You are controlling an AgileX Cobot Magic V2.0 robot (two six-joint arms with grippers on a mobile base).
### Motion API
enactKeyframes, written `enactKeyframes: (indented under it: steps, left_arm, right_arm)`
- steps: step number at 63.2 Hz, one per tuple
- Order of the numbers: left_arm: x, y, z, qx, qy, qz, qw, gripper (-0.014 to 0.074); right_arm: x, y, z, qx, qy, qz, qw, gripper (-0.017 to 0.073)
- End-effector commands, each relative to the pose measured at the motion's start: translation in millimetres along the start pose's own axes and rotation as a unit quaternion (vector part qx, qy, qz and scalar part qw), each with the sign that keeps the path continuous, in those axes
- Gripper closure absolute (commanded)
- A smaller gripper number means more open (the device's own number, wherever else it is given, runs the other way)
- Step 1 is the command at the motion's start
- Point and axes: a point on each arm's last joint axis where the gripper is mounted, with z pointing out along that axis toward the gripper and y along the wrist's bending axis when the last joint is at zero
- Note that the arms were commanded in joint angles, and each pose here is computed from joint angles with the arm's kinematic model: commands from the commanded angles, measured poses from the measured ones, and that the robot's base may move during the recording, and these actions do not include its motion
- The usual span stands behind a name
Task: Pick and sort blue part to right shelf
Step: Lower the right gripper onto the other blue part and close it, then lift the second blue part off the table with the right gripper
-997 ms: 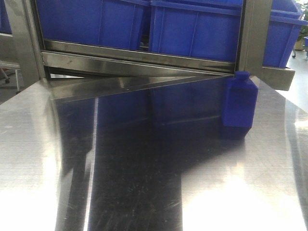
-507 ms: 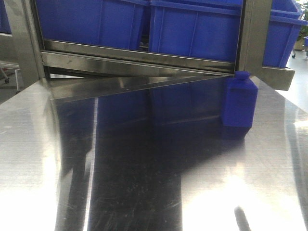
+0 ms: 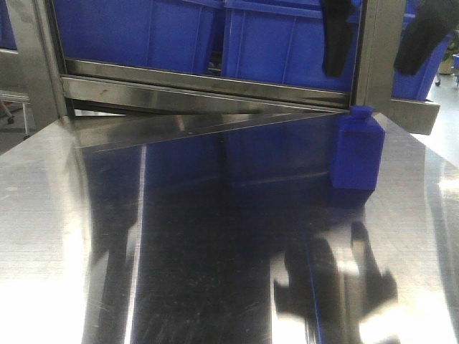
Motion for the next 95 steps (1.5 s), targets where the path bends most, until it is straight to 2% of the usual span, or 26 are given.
enactKeyframes:
  steps: [1, 15, 43, 48, 56, 62, 77, 81, 89, 95]
  left_arm:
    - [-14, -2.0, -5, 0.01, -0.052, 0.001, 0.999, 0.0312]
    - [-14, -2.0, -5, 0.01, -0.052, 0.001, 0.999, 0.0312]
    - [-14, -2.0, -5, 0.01, -0.052, 0.001, 0.999, 0.0312]
    - [-14, -2.0, -5, 0.01, -0.052, 0.001, 0.999, 0.0312]
    - [-14, -2.0, -5, 0.01, -0.052, 0.001, 0.999, 0.0313]
    - [-15, -2.0, -5, 0.01, -0.053, 0.001, 0.999, 0.0313]
    - [-18, -2.7, -6, 0.014, -0.074, -0.005, 0.997, 0.0312]
    - [-21, -2.1, -6, 0.011, -0.087, 0.003, 0.996, 0.0312]
    - [-20, -1.3, -9, 0.008, -0.11, 0.013, 0.994, 0.0313]
    - [-12, -0.4, -11, 0.007, -0.12, 0.018, 0.993, 0.0313]
  right_arm:
    - [-10, -3.4, -10, 0.0, -0.032, 0.007, 0.999, 0.0002]
    - [-21, -11.7, 20, 0.009, -0.02, 0.028, 0.999, 0.0002]
    - [-27, -6.0, 63, 0.012, 0.002, 0.027, 1.0, 0.0006]
    - [-26, -5.8, 66, 0.012, 0.005, 0.027, 1.0, 0.0058]
    - [-27, -5.8, 64, 0.012, 0.004, 0.027, 1.0, 0.0217]
    - [-27, -5.8, 61, 0.01, -0.002, 0.027, 1.0, 0.0284]
    - [-32, -6.1, 25, -0.016, -0.068, 0.024, 0.997, 0.0283]
    - [-32, -8.5, 6, -0.021, -0.095, 0.021, 0.995, 0.0283]
    - [-29, -14.7, -27, -0.02, -0.142, 0.004, 0.99, 0.0283]
    - [-22, -20.9, -48, -0.017, -0.181, -0.02, 0.983, 0.0283]
